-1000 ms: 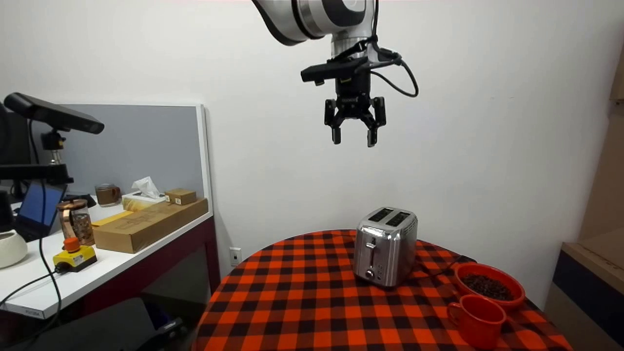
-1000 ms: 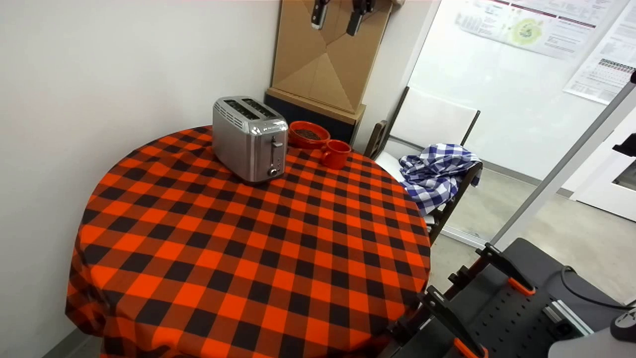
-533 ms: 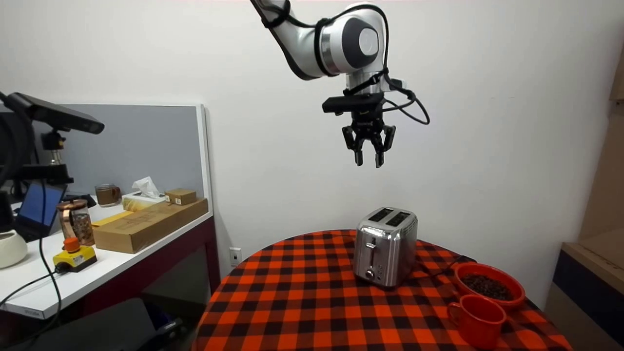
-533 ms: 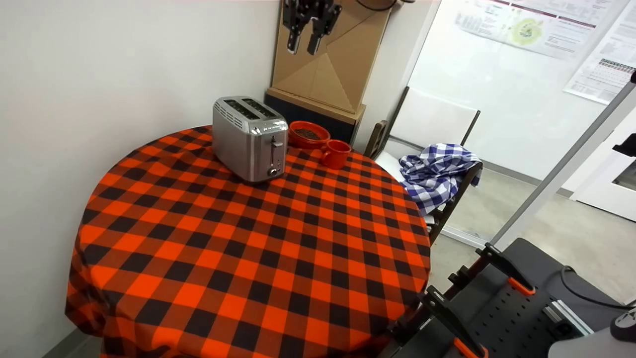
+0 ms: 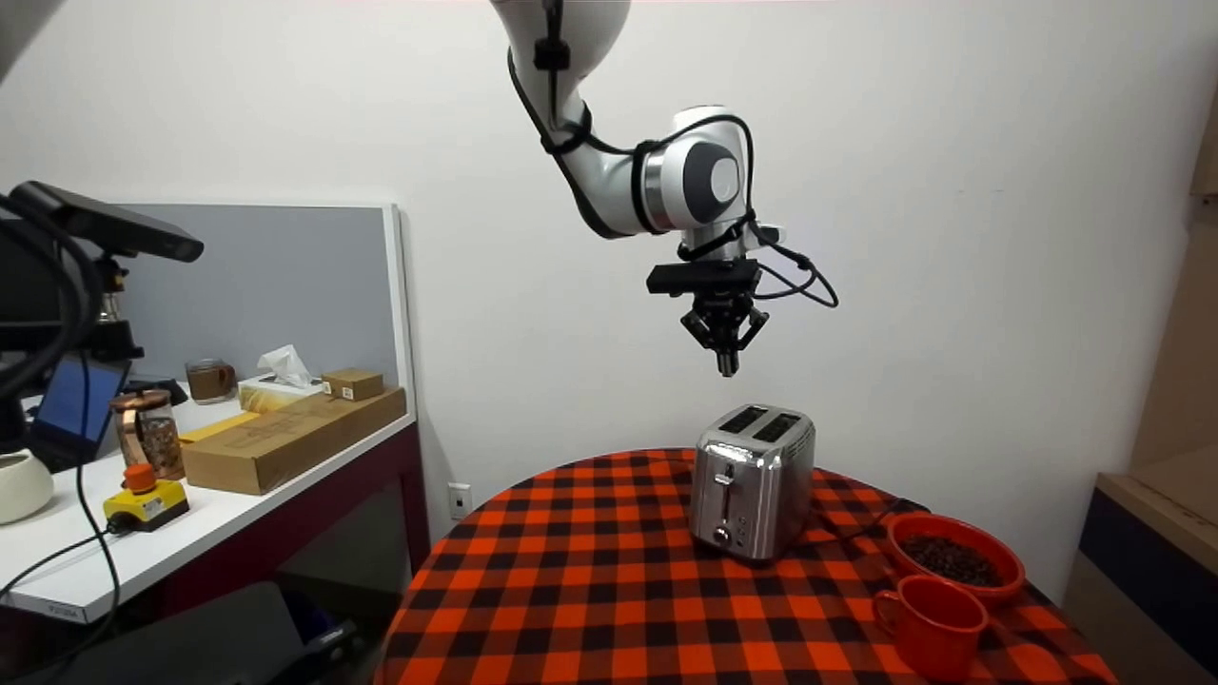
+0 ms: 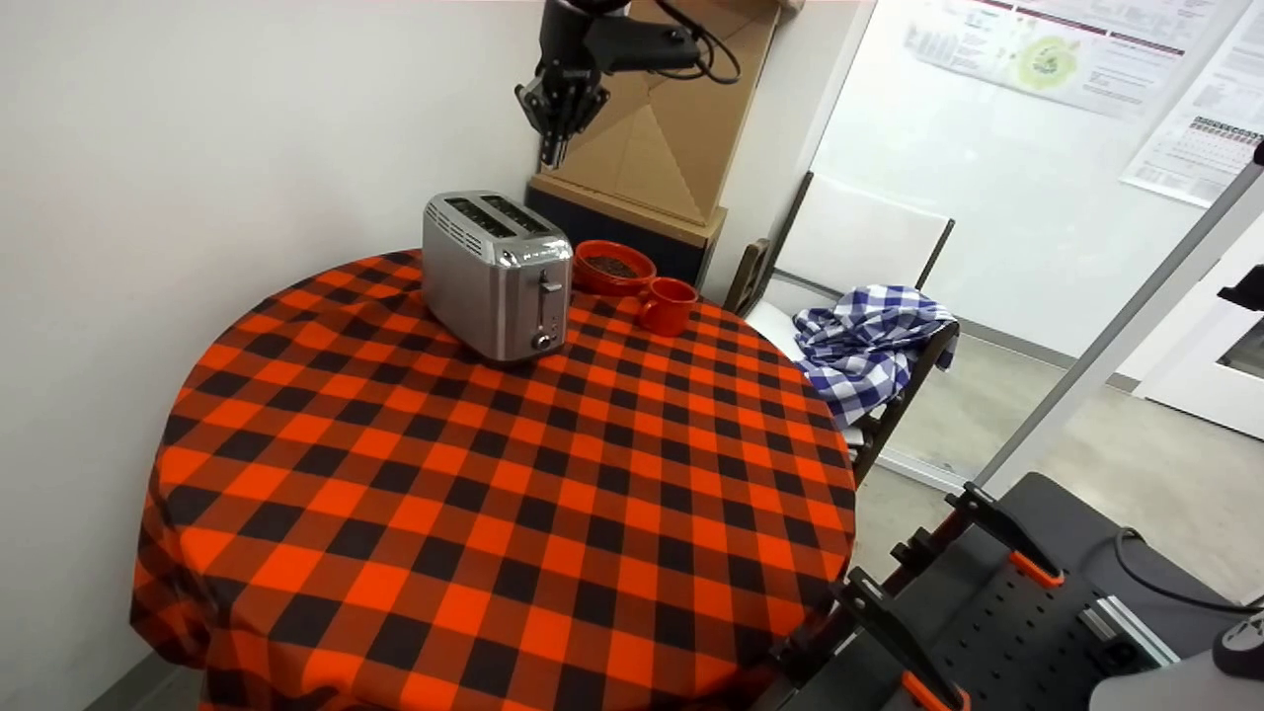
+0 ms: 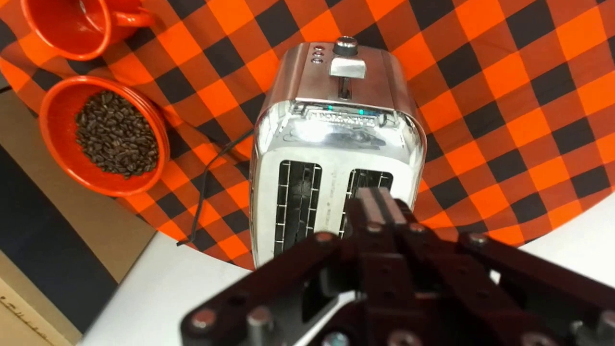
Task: Turn on the toaster
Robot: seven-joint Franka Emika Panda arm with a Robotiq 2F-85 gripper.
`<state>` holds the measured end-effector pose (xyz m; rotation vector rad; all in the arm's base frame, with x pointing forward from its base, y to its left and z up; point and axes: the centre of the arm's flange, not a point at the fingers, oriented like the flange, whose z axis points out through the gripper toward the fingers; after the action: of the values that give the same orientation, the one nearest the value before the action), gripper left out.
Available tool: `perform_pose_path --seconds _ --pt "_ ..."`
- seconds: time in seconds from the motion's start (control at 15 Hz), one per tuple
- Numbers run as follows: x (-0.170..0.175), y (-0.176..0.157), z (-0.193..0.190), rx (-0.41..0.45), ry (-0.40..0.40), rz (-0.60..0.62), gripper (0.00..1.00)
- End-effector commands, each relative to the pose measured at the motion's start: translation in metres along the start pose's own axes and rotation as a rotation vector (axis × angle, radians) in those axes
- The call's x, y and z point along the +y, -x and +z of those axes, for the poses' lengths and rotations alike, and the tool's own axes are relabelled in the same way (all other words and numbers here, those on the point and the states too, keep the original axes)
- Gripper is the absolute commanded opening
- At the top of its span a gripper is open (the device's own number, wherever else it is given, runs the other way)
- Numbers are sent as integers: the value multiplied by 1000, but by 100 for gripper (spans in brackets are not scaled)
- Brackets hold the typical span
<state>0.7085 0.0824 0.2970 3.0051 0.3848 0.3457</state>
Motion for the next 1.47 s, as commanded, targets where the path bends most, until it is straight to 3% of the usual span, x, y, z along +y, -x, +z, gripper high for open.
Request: perform_pose_path --seconds 0.0,0.4,1.07,1.4 --pt "-9 -26 28 40 39 -50 0" --pt "-21 -31 62 4 44 -78 0" --pt "-9 -10 85 -240 46 -97 0" --pt "-13 -1 114 -242 53 -112 0"
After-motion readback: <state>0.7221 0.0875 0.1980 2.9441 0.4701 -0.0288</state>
